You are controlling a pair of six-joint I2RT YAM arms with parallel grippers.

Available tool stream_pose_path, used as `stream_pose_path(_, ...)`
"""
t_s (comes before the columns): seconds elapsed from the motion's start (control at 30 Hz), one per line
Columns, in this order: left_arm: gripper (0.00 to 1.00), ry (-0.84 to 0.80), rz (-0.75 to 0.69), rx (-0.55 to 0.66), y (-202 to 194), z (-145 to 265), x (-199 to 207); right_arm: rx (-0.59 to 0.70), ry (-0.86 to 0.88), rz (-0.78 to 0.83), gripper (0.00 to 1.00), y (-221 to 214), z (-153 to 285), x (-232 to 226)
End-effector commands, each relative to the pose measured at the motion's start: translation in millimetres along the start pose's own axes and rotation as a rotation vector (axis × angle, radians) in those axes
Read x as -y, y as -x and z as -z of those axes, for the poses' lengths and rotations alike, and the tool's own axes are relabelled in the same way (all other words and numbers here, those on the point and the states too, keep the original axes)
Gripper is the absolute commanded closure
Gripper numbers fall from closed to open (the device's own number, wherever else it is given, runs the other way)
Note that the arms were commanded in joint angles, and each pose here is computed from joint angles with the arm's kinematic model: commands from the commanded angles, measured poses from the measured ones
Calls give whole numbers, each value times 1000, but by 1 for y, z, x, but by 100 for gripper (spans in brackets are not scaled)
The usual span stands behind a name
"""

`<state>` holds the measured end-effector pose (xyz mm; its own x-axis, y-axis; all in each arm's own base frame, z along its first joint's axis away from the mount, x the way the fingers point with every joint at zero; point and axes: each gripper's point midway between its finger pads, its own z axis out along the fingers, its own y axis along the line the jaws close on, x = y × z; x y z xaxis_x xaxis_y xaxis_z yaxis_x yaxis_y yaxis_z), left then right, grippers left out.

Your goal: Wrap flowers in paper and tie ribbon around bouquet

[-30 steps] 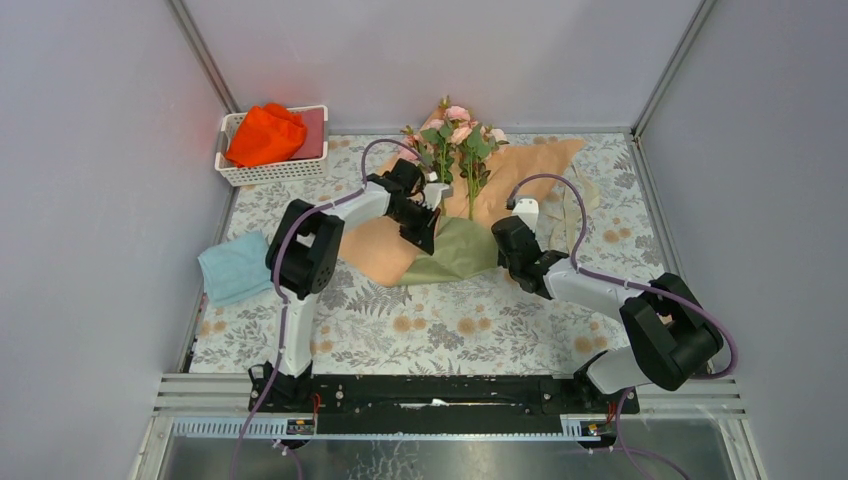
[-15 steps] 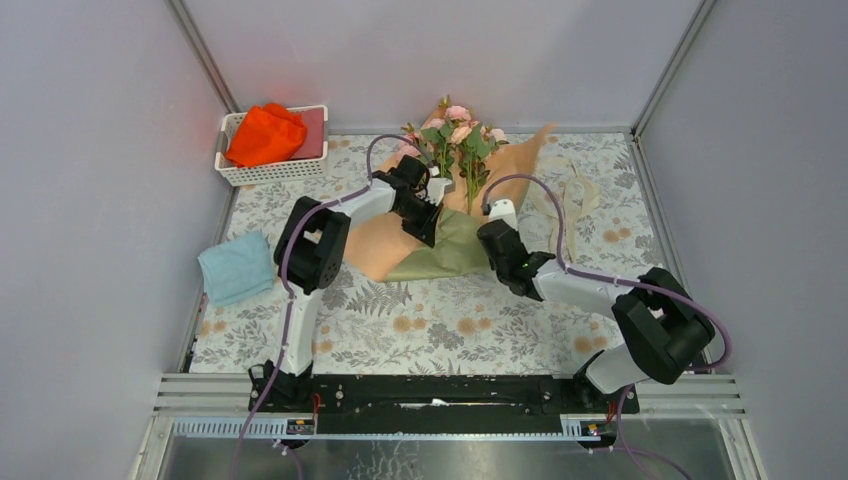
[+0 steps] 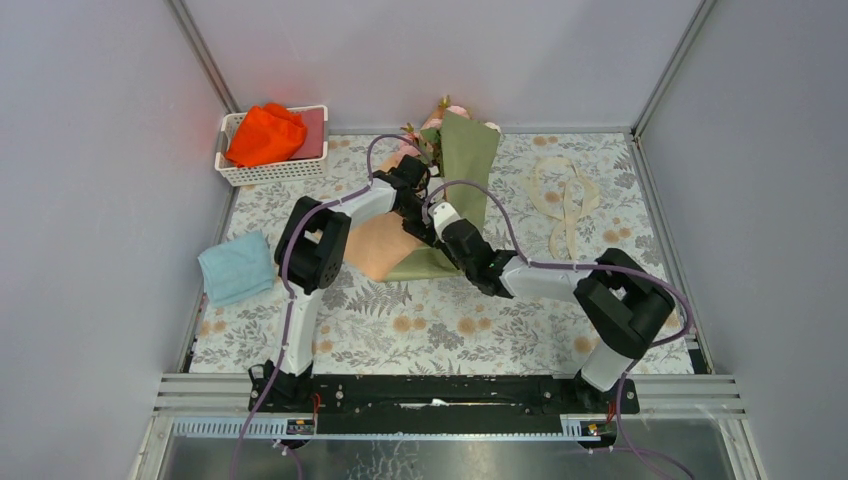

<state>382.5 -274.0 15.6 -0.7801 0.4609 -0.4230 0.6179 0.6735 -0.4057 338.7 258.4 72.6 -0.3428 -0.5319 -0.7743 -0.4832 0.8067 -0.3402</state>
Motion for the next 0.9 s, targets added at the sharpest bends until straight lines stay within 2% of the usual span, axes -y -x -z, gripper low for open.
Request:
stream_pose_path(0.0, 100, 50, 36, -40, -17, -18, -27, 73, 144, 13, 98, 21, -11, -36)
stream_pose_path(0.2, 99, 27, 31, -16, -10, -11, -25, 22, 238, -11, 98, 3, -28, -64)
stream_pose_path(0.27, 80, 21, 26, 11, -2, 0, -25, 9, 237, -14, 98, -2, -31, -66)
stream_pose_path(0.37, 46, 12, 44, 83, 16, 26, -31, -2, 229, -11, 98, -10, -33, -66)
stream_pose_path(0.4, 40, 15, 51, 112, 24, 37, -34, -12, 229, -8, 98, -14, -34, -67)
stream_pose_path(0.63, 20, -21, 119, 342, 69, 120, -52, -52, 235, -13, 99, -27, -39, -71)
stream_pose_path(0.87, 1, -234, 188, 439, 76, 138, -13, -73, 220, 9, 99, -34, -40, -69)
